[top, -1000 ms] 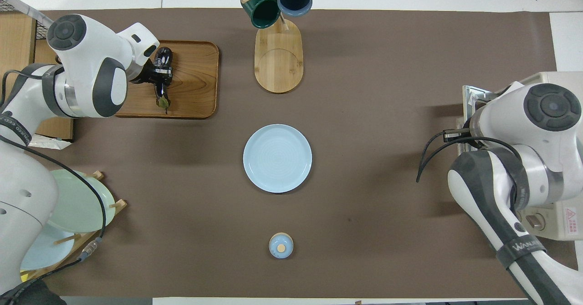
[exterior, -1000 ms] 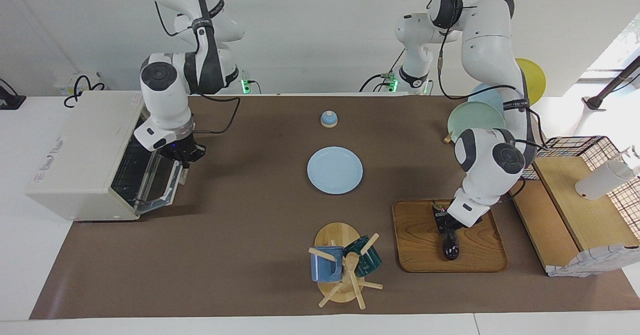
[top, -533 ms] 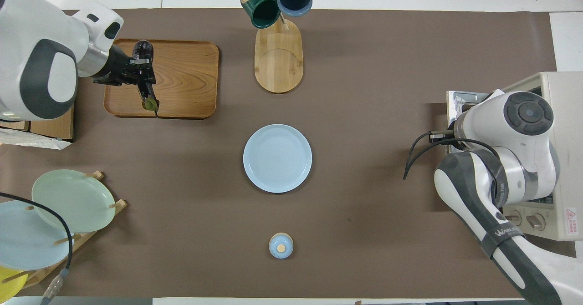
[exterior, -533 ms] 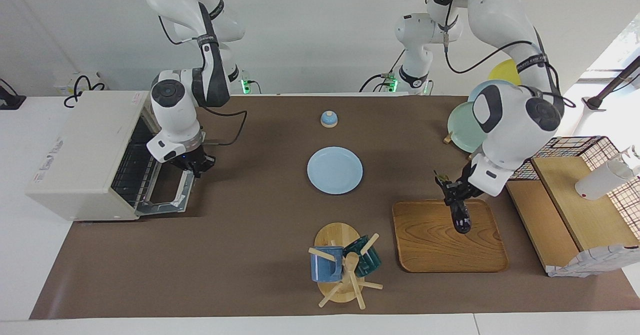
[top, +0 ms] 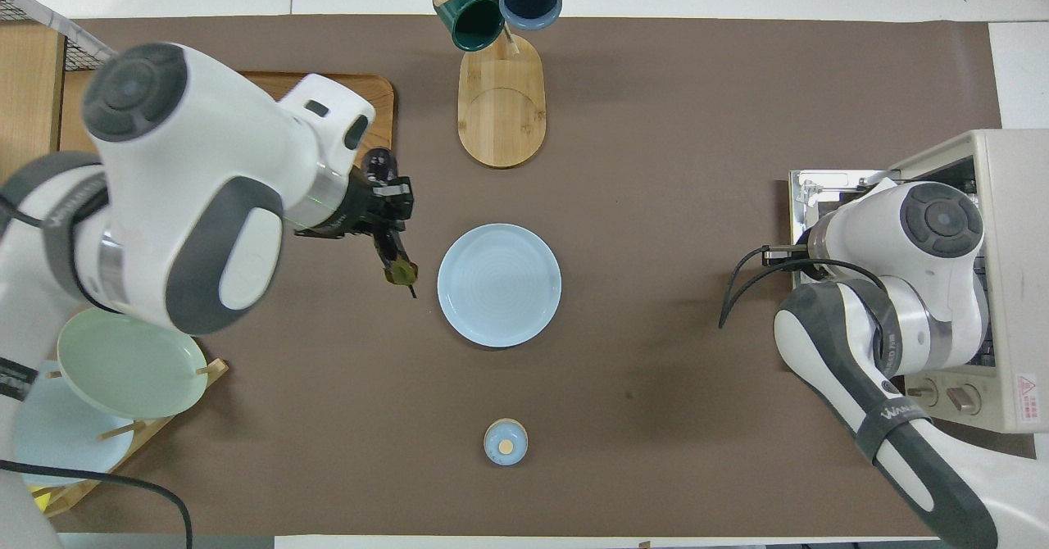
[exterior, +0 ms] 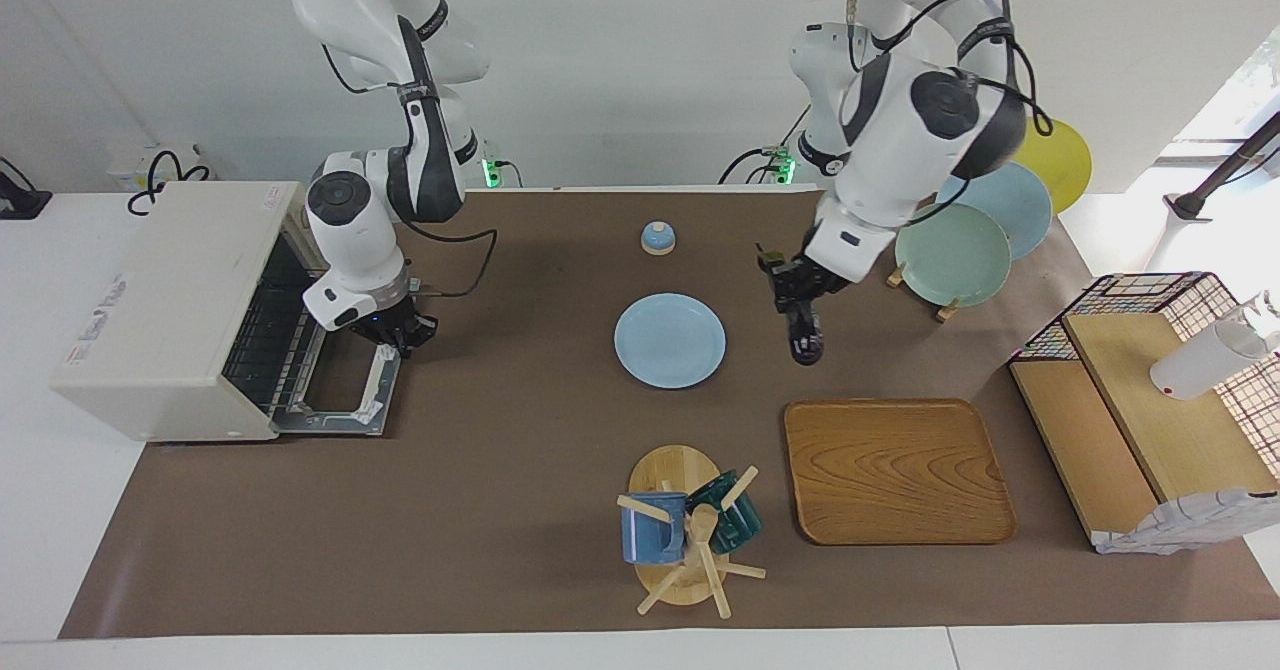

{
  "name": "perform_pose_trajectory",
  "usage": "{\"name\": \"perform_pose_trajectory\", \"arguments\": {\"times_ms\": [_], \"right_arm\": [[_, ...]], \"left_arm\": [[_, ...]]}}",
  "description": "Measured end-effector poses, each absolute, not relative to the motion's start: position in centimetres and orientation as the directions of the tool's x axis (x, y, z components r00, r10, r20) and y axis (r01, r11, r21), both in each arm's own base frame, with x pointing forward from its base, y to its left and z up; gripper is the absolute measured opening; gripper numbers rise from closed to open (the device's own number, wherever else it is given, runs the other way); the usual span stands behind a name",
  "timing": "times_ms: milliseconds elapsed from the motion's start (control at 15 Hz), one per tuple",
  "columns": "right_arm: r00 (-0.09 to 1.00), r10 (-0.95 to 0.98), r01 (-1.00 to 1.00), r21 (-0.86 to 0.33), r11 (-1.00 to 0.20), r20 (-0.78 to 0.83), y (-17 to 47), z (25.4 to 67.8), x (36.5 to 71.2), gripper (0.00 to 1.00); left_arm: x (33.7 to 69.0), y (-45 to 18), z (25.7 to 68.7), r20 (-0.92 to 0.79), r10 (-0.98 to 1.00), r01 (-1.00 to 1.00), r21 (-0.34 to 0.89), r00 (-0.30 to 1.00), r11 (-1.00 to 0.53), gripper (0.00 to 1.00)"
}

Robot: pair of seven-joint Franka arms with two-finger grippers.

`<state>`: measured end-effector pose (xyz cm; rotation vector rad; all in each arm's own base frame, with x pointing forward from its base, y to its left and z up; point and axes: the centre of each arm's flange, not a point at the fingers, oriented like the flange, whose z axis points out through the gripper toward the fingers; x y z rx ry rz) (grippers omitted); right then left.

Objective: Put eggplant into oven
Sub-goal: 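Lower the eggplant onto the plate while the right gripper pulls the door open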

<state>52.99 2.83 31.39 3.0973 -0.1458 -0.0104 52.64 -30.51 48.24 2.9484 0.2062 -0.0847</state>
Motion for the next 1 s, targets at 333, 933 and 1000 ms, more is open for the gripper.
{"name": "perform_pose_trajectory", "arguments": {"times_ms": [333, 933, 1000], "right_arm": [[0.999, -0.041, -0.041, 0.015, -0.999, -0.030, 8.6, 34.2, 53.8, 0.07], [0.997, -0.052, -0.056, -0.071, -0.996, -0.058, 11.7, 40.5, 55.9, 0.82], [0.998, -0.040, -0.044, -0.074, -0.996, -0.057, 12.5, 40.7, 55.9, 0.87]], "left_arm": [[47.2, -37.7, 42.0, -0.030, 0.123, 0.126, 0.204, 0.992, -0.971, 0.30], [44.0, -39.8, 33.1, -0.032, 0.135, 0.138, 0.189, 0.990, -0.972, 0.30], [44.2, -39.7, 32.8, -0.033, 0.139, 0.142, 0.187, 0.990, -0.972, 0.30]]}}
